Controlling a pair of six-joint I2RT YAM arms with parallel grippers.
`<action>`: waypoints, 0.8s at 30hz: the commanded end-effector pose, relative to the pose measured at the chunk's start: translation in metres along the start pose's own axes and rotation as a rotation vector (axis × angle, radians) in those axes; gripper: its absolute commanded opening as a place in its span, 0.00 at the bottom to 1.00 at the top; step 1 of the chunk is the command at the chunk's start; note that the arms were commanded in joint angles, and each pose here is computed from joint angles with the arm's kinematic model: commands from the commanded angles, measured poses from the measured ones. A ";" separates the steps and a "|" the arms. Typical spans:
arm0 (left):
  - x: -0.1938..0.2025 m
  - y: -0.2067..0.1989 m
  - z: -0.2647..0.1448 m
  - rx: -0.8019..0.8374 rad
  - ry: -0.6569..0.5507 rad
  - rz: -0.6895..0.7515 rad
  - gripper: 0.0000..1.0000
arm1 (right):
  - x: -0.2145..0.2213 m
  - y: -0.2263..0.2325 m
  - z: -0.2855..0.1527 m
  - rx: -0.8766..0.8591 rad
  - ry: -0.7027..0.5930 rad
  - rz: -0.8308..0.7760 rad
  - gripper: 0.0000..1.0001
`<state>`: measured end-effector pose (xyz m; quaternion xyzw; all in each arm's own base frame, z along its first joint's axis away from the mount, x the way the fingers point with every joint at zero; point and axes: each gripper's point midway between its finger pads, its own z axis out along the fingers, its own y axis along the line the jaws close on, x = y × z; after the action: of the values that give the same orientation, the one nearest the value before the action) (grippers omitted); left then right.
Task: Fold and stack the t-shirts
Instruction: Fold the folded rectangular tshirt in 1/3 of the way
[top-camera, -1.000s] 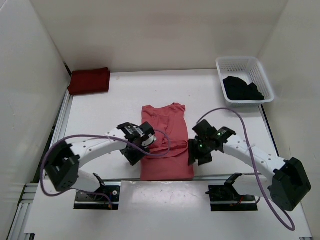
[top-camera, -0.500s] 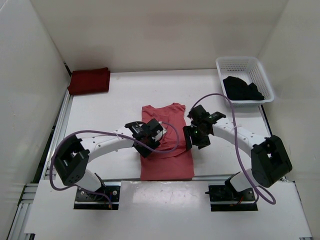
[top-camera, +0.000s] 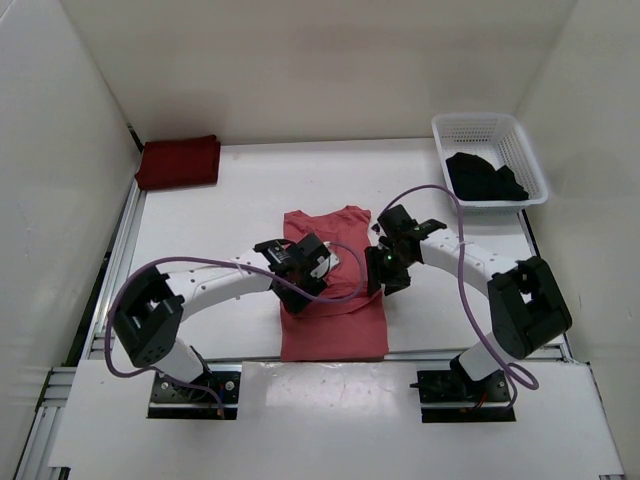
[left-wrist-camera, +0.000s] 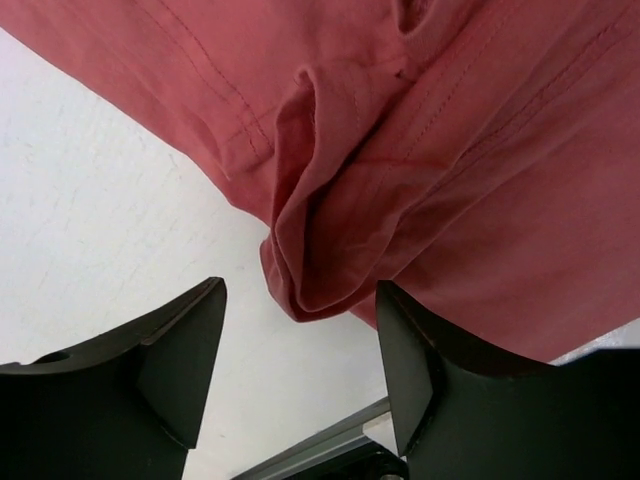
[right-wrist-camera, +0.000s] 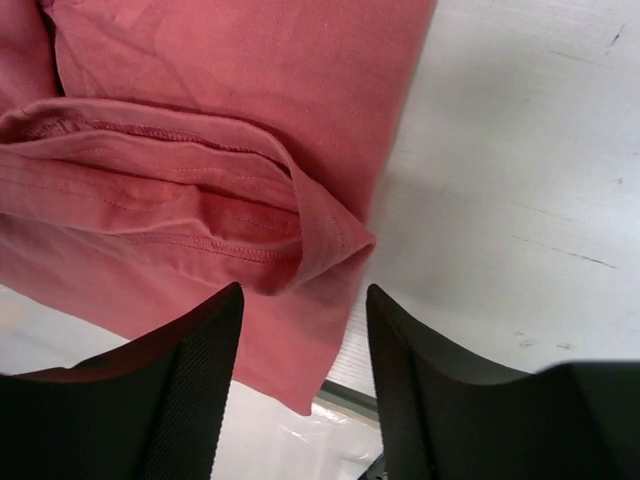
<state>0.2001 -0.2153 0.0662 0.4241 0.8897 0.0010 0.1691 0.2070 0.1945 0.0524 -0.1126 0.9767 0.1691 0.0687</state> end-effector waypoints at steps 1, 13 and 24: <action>0.015 -0.005 0.003 0.019 0.042 0.010 0.71 | -0.014 0.010 -0.006 -0.030 -0.038 0.004 0.55; -0.003 0.009 0.006 0.031 0.086 -0.047 0.14 | -0.023 0.004 0.006 -0.010 0.000 0.065 0.03; -0.027 0.047 0.013 0.061 0.160 -0.187 0.14 | -0.051 -0.001 0.008 -0.096 0.021 0.195 0.00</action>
<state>0.2520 -0.2115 0.0647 0.3551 0.9295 -0.0004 0.1000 0.2477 0.1991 0.0457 -0.0335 0.9792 0.1961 0.0401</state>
